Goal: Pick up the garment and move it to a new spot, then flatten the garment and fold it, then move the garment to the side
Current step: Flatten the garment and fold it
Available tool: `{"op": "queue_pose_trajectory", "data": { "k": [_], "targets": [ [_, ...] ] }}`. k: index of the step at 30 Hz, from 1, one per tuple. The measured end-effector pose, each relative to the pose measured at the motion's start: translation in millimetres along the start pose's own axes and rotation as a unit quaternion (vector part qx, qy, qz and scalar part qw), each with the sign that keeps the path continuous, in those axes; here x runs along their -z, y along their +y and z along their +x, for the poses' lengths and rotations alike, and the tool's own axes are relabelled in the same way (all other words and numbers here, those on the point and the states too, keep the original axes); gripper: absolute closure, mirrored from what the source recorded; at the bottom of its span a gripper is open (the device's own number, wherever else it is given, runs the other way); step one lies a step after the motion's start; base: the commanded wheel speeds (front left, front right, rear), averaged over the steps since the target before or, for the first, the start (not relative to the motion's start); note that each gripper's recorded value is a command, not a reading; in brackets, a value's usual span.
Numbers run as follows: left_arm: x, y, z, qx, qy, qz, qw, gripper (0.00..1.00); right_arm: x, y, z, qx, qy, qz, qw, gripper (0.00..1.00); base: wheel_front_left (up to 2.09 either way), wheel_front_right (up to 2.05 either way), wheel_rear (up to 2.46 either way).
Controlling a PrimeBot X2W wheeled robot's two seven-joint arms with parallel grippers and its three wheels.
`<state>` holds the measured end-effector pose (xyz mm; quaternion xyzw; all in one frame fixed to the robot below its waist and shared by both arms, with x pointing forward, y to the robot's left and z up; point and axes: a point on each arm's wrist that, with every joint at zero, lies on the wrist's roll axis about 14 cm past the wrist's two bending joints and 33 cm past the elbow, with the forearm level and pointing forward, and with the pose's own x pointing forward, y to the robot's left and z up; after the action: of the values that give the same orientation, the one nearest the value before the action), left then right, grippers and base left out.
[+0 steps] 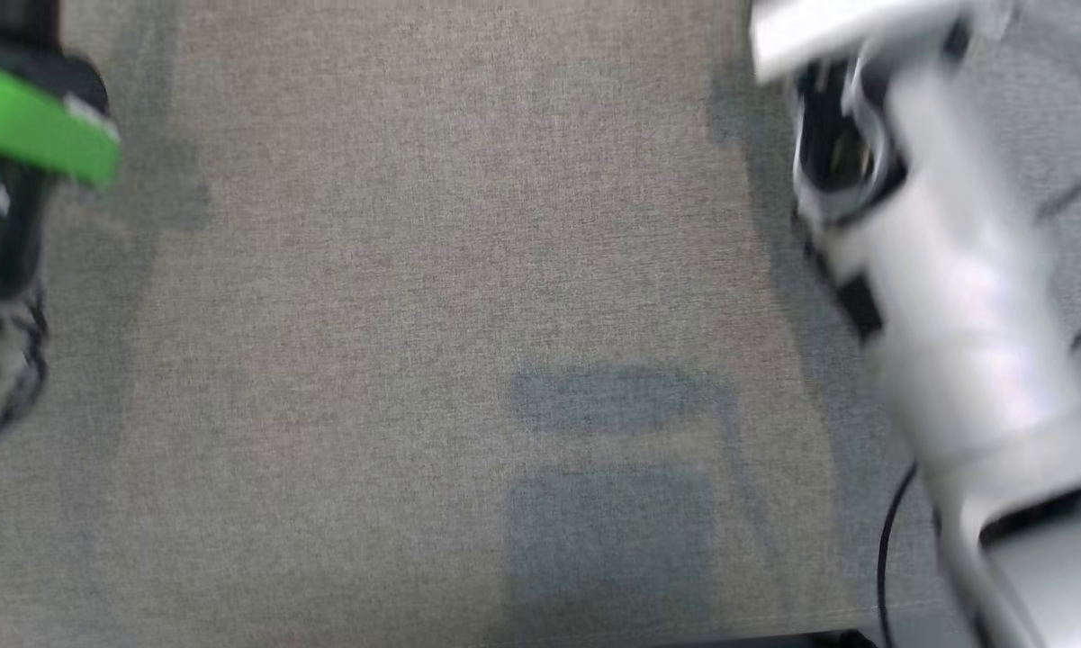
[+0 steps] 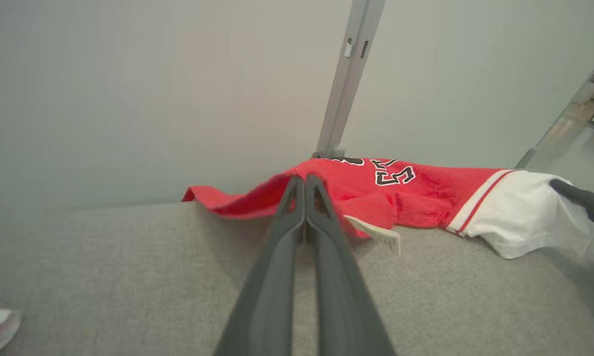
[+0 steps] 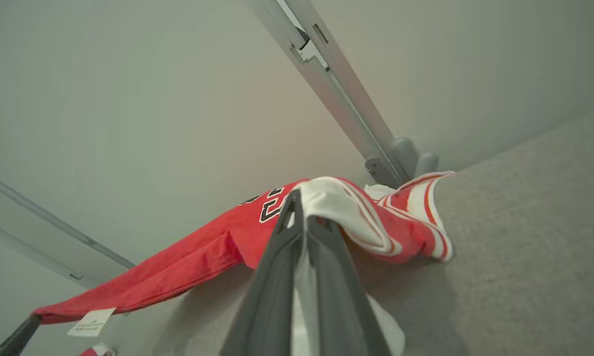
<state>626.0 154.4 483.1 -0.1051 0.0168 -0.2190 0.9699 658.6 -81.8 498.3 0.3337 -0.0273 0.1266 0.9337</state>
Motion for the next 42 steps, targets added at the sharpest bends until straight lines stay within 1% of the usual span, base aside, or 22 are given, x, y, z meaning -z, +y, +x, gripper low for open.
{"op": "queue_pose_trajectory", "data": {
  "k": [3, 5, 8, 12, 18, 21, 25, 30, 40, 41, 42],
  "targets": [
    [30.1, -4.3, -35.3, -0.019, 0.026, -0.041, 0.999, 1.00, 46.8, -34.5, -63.0, 0.058, 0.060, 0.016, 0.996, 1.00, 0.00, 0.00, 0.00],
    [58.5, -14.2, -64.9, -0.032, 0.056, -0.077, 0.995, 1.00, 53.9, -43.2, -93.0, 0.076, 0.077, 0.021, 0.994, 1.00, 0.00, 0.00, 0.00],
    [82.0, -25.8, -104.6, -0.044, 0.090, -0.094, 0.991, 1.00, 55.0, -53.5, -129.7, 0.102, 0.084, 0.032, 0.991, 1.00, 0.00, 0.00, 0.00],
    [85.5, -49.8, -137.8, -0.047, 0.091, -0.119, 0.988, 1.00, 46.6, -60.8, -170.0, 0.137, 0.074, 0.065, 0.986, 1.00, 0.00, 0.00, 0.00],
    [71.3, -63.6, -186.3, -0.075, 0.074, -0.140, 0.985, 1.00, 35.8, -59.8, -231.0, 0.168, 0.086, 0.100, 0.977, 1.00, 0.00, 0.00, 0.00],
    [58.0, -66.9, -204.8, -0.085, 0.057, -0.145, 0.984, 1.00, 23.5, -56.6, -254.2, 0.172, 0.087, 0.103, 0.976, 1.00, 0.00, 0.00, 0.00],
    [44.1, -71.9, -219.5, -0.089, 0.039, -0.143, 0.985, 1.00, 2.5, -42.4, -257.7, 0.148, 0.078, 0.075, 0.983, 1.00, 0.00, 0.00, 0.00],
    [34.4, -82.7, -226.5, -0.085, 0.021, -0.150, 0.985, 1.00, -11.7, -28.2, -258.2, 0.130, 0.067, 0.049, 0.988, 1.00, 0.00, 0.00, 0.00],
    [43.9, -90.3, -234.4, -0.094, 0.027, -0.153, 0.983, 1.00, -19.9, -21.2, -263.3, 0.125, 0.068, -0.016, 0.990, 1.00, 0.00, 0.00, 0.00],
    [44.5, -89.4, -235.0, -0.096, 0.028, -0.150, 0.984, 0.95, -21.2, -20.6, -263.4, 0.124, 0.066, -0.022, 0.990, 1.00, 0.00, 0.00, 0.00],
    [44.5, -88.7, -235.2, -0.098, 0.027, -0.148, 0.984, 0.78, -22.8, -19.8, -263.4, 0.123, 0.063, -0.028, 0.990, 0.76, 0.00, 0.00, 0.00]
  ]
}}
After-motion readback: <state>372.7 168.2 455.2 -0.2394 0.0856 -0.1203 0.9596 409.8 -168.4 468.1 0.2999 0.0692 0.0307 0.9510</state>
